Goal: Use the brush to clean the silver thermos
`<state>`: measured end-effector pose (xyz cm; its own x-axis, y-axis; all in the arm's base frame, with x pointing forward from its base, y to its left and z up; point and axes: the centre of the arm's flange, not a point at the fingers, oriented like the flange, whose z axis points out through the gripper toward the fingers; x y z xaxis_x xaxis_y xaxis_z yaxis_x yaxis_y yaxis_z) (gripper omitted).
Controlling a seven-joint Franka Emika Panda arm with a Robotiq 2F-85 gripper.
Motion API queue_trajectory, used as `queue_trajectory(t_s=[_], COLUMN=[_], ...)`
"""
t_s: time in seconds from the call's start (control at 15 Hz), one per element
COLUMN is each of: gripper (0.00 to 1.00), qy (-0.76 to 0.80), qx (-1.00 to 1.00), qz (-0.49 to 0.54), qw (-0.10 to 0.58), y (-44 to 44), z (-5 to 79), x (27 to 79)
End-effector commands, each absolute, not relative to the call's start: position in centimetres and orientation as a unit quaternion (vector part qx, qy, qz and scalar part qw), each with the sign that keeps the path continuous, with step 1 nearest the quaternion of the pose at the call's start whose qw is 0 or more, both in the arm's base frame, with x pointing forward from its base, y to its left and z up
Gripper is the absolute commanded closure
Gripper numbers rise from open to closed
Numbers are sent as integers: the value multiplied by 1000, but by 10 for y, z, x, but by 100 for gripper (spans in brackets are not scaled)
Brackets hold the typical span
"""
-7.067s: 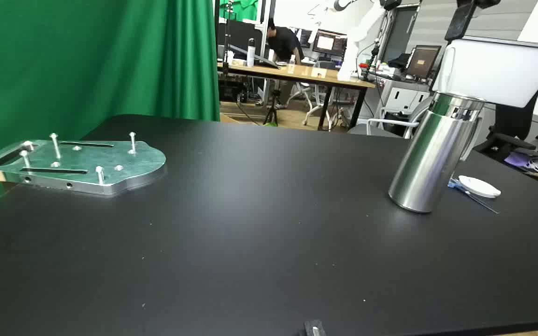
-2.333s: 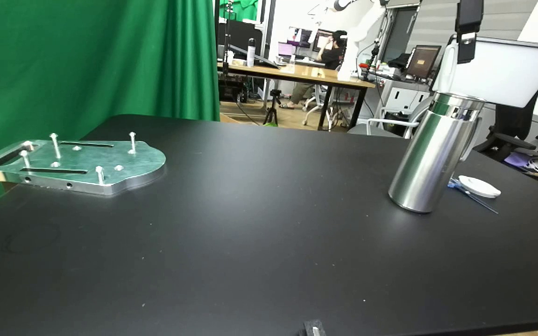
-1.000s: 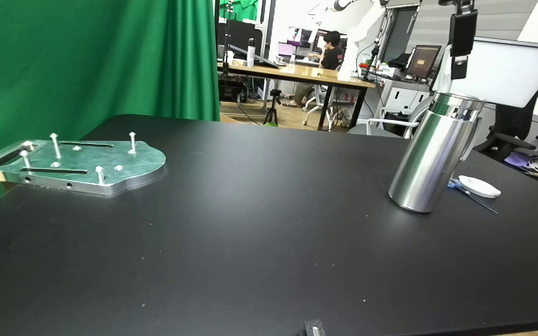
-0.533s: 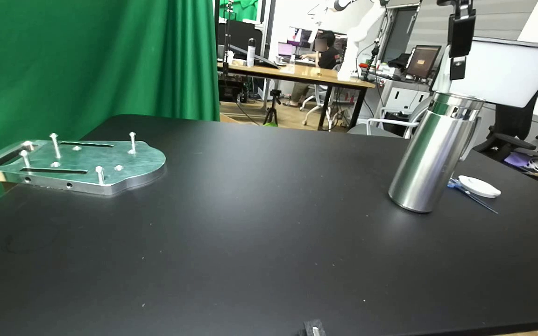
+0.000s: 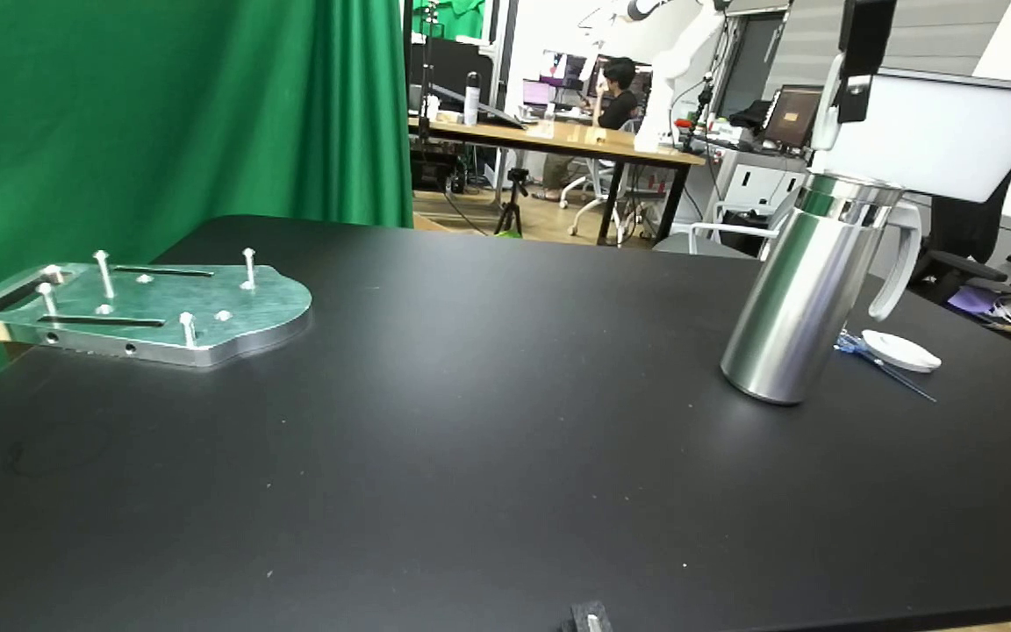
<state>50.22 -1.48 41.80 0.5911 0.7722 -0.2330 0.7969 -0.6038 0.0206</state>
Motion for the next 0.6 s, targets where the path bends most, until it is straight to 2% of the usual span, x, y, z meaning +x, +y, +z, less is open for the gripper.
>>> queue_trajectory(t_s=[0.0,0.53], gripper=[96,96], qy=[451,467], qx=[887,880], qz=[-72,-17], qw=[60,84], y=[-16,-16], z=[451,513], x=[476,443])
